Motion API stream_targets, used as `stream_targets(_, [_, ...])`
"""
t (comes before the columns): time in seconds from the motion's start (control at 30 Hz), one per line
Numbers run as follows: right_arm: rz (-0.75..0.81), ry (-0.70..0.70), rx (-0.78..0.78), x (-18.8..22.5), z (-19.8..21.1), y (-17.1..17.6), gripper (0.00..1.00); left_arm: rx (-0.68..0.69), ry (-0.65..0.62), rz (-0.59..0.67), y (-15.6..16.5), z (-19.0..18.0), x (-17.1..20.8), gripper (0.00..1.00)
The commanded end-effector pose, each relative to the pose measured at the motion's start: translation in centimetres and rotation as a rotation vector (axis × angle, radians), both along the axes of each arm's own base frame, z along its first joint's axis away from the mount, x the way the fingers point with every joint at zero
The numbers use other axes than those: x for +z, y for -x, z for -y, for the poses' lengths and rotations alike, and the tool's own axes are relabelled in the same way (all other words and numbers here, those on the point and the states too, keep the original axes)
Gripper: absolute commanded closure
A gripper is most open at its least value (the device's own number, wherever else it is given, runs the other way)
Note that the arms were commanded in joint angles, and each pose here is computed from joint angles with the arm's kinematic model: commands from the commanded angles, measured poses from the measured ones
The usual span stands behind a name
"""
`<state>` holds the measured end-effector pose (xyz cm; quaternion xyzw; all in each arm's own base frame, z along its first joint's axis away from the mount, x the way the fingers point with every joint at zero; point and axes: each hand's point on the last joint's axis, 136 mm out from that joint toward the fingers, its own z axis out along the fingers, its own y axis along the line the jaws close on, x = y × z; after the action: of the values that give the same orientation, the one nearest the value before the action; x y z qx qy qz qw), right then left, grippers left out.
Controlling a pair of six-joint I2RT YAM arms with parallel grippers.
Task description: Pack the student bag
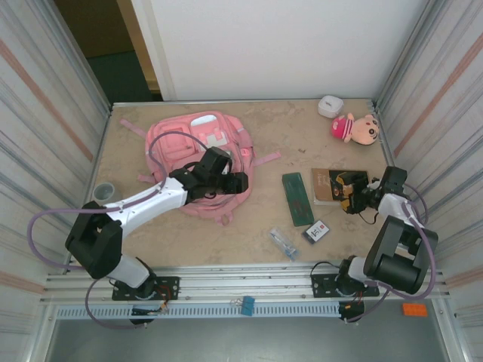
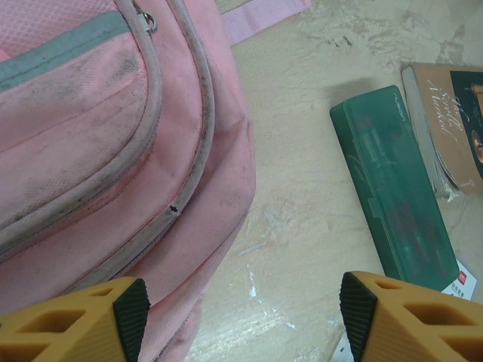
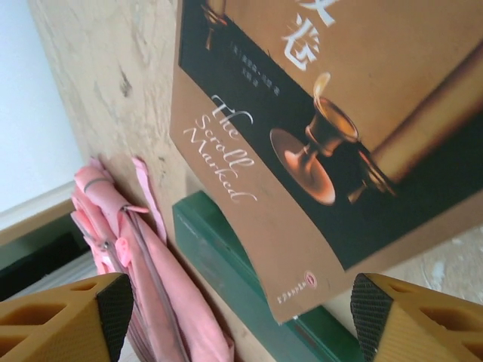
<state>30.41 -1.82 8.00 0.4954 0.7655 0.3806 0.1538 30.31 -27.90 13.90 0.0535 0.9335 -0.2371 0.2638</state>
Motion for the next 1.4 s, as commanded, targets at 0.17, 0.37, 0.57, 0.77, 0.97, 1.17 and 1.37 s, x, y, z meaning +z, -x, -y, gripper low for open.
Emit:
stream_targets(0.17, [0.129,0.117,0.116,3.2,-0.1,-2.8,0.27,-0.04,0.034,0.03,-1.2,2.0,1.1,0.3])
stream_targets(0.37, [0.08,0.097,0.216,0.7,-1.6,-4.6,0.28,-0.052,0.046,0.017,-1.7,3.0,0.9,0.3])
stream_targets(0.57, [-0.043,0.016,0.294,-4.3,-3.5,-4.0,0.3,-0.027,0.034,0.01,-1.8,2.5,0.5,0.3])
stream_targets(0.77, [-0.135,0.027,0.377,-6.1,-5.6,0.1,0.3,-0.002,0.049,-0.01,-1.2,2.1,-0.2,0.3])
stream_targets(0.97, [-0.159,0.054,0.385,-5.4,-6.9,4.9,0.29,-0.003,0.042,-0.002,-0.5,1.6,-0.1,0.3])
stream_targets(1.17, [-0.103,0.125,0.32,-1.2,-4.9,6.3,0.24,-0.01,0.042,-0.003,-0.3,1.5,0.0,0.3])
stream_targets(1.37, [-0.062,0.129,0.056,0.8,1.6,4.7,0.21,-0.028,0.05,0.002,-0.3,1.9,0.1,0.3])
